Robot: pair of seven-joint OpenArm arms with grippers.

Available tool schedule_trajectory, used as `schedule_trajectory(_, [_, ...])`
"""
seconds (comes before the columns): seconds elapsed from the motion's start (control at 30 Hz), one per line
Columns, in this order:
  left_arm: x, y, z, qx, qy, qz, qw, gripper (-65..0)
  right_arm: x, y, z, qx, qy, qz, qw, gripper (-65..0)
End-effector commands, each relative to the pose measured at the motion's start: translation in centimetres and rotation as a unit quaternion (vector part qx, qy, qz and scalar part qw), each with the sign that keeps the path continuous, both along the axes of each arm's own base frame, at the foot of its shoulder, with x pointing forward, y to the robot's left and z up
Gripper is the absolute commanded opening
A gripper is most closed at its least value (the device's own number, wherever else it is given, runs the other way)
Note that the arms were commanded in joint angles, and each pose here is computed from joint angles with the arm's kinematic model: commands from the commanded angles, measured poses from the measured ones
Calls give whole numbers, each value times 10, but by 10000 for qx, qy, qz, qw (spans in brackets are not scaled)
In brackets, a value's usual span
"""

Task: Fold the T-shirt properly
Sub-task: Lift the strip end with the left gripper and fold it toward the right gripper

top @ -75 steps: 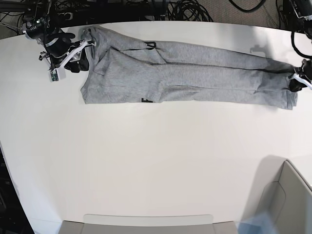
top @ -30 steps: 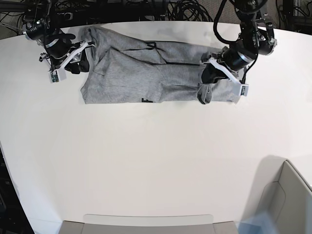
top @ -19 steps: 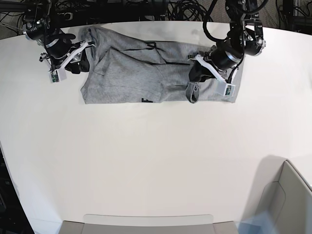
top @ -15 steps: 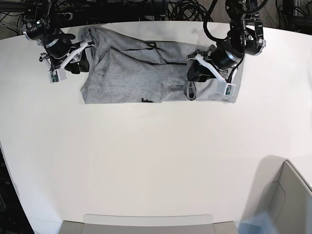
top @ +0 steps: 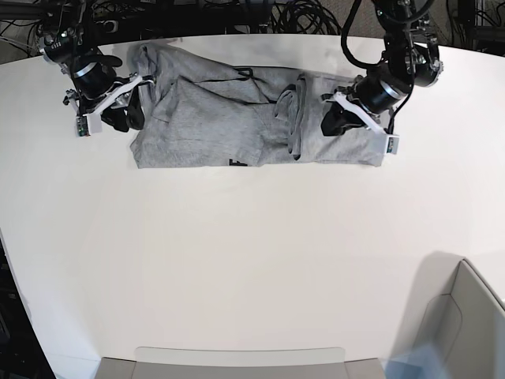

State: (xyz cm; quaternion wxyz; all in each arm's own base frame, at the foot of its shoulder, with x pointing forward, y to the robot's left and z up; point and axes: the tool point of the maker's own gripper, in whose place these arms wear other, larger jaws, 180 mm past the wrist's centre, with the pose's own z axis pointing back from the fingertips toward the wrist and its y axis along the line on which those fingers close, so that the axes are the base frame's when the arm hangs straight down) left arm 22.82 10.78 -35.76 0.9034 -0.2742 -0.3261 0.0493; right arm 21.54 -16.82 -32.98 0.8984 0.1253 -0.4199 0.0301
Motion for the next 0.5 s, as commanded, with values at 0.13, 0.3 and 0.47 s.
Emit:
schedule_trajectory(0.13, [-14,-12,-27,-92,513,-359,9980,-638,4,6,10,102,-219,41,9997,-466])
schedule_trajectory(0.3, [-33,-40,-50,-223,923,-830,9920,-638,8,15,19,616,-345,6,9975,-458])
schedule_trajectory(0.47, [-30,-45,-49,-263,840,-826,9927,-638,7,26,27,1163,-379,30,9925,-387])
